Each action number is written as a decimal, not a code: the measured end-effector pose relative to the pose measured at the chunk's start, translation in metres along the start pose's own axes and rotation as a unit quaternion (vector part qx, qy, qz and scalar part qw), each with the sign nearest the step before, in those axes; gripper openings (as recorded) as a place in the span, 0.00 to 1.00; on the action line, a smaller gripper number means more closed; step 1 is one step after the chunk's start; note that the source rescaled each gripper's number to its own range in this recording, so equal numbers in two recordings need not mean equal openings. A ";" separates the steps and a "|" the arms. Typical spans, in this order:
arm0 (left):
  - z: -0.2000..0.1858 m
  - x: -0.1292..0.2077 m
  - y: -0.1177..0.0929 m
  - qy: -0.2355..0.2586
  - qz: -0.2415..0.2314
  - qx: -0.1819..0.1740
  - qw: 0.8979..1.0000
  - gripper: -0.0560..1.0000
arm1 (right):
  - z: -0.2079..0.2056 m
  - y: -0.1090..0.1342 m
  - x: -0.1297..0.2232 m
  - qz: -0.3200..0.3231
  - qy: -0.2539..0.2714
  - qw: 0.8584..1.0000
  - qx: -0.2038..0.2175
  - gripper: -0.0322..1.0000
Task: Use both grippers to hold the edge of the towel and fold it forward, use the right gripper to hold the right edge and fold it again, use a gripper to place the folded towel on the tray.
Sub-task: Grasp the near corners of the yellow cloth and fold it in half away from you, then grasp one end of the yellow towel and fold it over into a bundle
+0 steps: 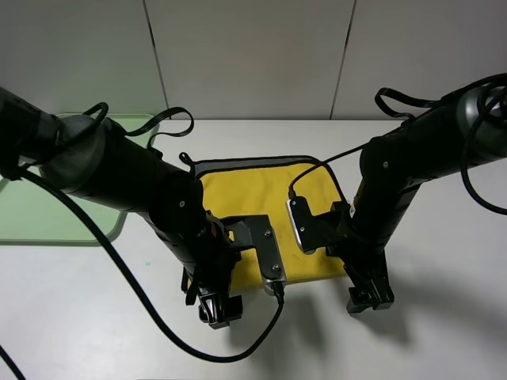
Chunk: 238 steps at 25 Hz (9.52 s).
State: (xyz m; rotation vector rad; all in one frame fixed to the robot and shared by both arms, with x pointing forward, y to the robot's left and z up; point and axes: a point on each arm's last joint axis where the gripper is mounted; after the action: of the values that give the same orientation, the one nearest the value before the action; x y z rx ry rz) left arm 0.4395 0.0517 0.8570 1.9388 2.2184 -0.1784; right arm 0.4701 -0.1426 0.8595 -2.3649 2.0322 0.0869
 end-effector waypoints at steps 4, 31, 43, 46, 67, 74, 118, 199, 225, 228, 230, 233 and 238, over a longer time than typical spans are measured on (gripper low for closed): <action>0.002 -0.001 0.001 -0.001 -0.002 -0.001 1.000 0.78 | 0.000 0.000 -0.001 0.016 -0.007 1.000 -0.001 1.00; 0.003 -0.003 0.004 -0.013 0.010 -0.018 1.000 0.05 | 0.000 -0.011 -0.005 0.022 -0.026 0.998 0.044 0.03; 0.000 -0.003 0.005 -0.013 0.025 -0.024 0.999 0.05 | -0.005 -0.004 -0.004 0.028 -0.025 0.999 0.020 0.03; -0.004 -0.002 0.004 -0.009 0.030 -0.022 0.999 0.05 | -0.008 0.001 -0.003 0.028 -0.020 0.999 0.003 0.03; -0.052 -0.001 -0.002 -0.007 0.041 -0.019 0.999 0.05 | -0.062 0.014 -0.002 0.072 -0.040 0.996 0.029 0.03; -0.063 0.001 -0.003 -0.004 0.030 -0.026 0.999 0.05 | -0.074 0.018 -0.001 0.086 -0.048 0.994 0.038 0.03; -0.131 0.007 -0.028 0.002 0.070 -0.040 0.997 0.05 | -0.144 0.074 -0.017 0.169 -0.084 0.980 0.061 0.03; -0.069 0.003 0.064 -0.110 0.066 -0.214 0.968 1.00 | -0.092 -0.011 -0.006 0.121 -0.056 0.957 0.257 1.00; -0.208 0.037 0.022 -0.166 -0.175 -0.220 0.945 1.00 | -0.156 0.027 0.005 0.302 -0.135 0.910 0.249 1.00; -0.227 0.045 0.006 -0.186 -0.216 -0.189 0.940 1.00 | -0.163 0.034 0.006 0.319 -0.150 0.904 0.241 1.00; -0.238 0.049 -0.005 -0.202 -0.241 -0.164 0.935 1.00 | -0.165 0.036 0.007 0.325 -0.153 0.903 0.237 1.00; -0.251 0.060 -0.021 -0.219 -0.259 -0.141 0.930 1.00 | -0.170 0.043 0.008 0.341 -0.157 0.900 0.220 1.00; -0.249 0.092 -0.052 -0.227 -0.289 -0.120 0.922 1.00 | -0.170 0.049 0.009 0.354 -0.155 0.900 0.201 1.00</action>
State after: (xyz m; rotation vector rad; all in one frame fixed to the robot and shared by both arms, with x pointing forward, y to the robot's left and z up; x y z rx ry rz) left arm 0.3609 0.1871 1.0771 0.9523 2.2741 -0.3720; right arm 0.4282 -0.1674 1.0297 -1.2096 2.3350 0.0425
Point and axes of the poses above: a point on each arm's last joint axis where the gripper is mounted, z pointing out along that axis toward the gripper, y along the wrist's bending axis when the last joint is at zero, x = y × z, and after that the axes turned 1 degree about z, right-handed
